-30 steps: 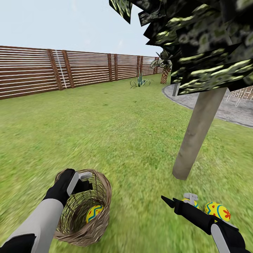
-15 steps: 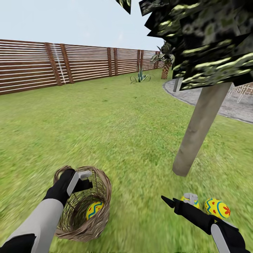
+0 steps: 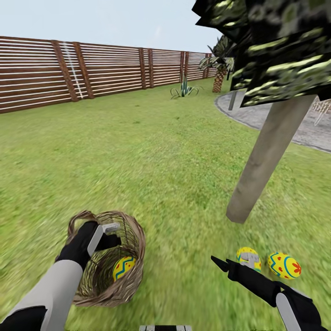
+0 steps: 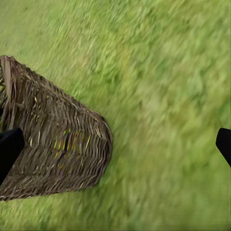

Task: Take the three Easter eggs out of the wicker basket on the lawn in the garden, then place them on the lawn next to a single tree (choose any tree) so that all three eggs are next to the same tree and none are left in the basket.

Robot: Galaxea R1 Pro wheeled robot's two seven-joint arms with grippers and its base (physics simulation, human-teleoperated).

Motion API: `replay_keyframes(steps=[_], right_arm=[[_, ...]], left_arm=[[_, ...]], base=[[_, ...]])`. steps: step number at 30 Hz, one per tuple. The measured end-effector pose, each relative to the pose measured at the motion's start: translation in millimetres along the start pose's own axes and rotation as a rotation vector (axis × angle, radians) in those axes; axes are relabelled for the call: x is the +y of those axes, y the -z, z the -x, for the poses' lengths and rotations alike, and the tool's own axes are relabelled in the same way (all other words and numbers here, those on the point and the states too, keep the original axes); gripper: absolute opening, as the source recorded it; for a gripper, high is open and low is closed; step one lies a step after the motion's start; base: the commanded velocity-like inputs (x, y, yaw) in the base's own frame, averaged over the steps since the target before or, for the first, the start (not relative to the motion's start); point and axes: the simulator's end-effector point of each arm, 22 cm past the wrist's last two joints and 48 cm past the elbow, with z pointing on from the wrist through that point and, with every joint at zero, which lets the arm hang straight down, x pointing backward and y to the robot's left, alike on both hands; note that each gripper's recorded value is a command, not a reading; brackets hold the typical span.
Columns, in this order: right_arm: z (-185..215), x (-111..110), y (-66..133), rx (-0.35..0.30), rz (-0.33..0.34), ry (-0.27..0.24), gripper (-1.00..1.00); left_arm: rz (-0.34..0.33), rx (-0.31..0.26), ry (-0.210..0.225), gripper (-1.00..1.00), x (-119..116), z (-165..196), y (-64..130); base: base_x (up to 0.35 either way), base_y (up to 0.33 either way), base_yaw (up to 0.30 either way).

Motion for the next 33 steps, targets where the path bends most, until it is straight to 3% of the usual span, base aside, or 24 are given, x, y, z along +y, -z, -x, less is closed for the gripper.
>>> replay_keyframes(steps=[25, 33], right_arm=[[-37.2, -29.0, -17.5, 0.079, -0.037, -0.054, 1.0], [-49.6, -38.1, -22.3, 0.104, -0.049, -0.071, 1.0]], left_arm=[[-0.011, 0.056, 0.016, 1.0, 2.0, -24.1, -52.5], [-0.059, 0.073, 0.024, 1.0, -7.1, -32.1, -67.9]], base=[[0.0, 0.0, 0.0], [0.0, 0.0, 0.0]])
